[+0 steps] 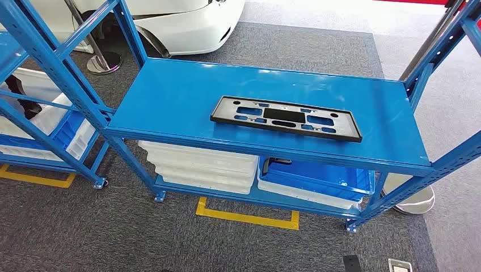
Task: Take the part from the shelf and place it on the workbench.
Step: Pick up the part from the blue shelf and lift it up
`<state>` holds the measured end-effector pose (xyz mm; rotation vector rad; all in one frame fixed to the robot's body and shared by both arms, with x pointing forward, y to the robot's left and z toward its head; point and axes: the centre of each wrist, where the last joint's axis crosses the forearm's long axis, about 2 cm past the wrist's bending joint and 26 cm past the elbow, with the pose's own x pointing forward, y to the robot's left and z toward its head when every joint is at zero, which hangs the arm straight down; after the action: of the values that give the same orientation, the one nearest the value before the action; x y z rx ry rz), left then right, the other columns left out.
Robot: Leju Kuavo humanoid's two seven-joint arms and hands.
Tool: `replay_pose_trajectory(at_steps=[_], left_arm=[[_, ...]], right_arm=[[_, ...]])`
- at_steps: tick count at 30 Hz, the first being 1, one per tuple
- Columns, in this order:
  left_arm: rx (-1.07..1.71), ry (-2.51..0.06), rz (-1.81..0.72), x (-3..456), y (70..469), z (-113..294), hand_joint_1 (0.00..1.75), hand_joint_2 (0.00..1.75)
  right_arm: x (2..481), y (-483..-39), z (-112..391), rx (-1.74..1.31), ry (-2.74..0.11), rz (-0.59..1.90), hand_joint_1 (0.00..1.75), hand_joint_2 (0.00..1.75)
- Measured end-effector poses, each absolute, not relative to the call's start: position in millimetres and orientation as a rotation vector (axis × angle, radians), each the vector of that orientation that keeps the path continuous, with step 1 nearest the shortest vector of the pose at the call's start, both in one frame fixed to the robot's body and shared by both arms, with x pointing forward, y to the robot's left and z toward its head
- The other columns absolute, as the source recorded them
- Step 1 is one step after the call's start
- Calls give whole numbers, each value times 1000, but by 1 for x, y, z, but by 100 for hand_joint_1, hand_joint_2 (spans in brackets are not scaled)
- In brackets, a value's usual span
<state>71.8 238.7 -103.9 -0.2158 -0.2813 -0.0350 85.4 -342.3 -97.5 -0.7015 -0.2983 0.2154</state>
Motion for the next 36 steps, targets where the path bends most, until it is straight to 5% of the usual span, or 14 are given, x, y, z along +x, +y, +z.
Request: replay_pose_trajectory(at_steps=[36], left_arm=[[-195,-307,-66,73,241,-104,0,0]], right_arm=[[177,-356,-47,-820,-1207,-312,0,0]])
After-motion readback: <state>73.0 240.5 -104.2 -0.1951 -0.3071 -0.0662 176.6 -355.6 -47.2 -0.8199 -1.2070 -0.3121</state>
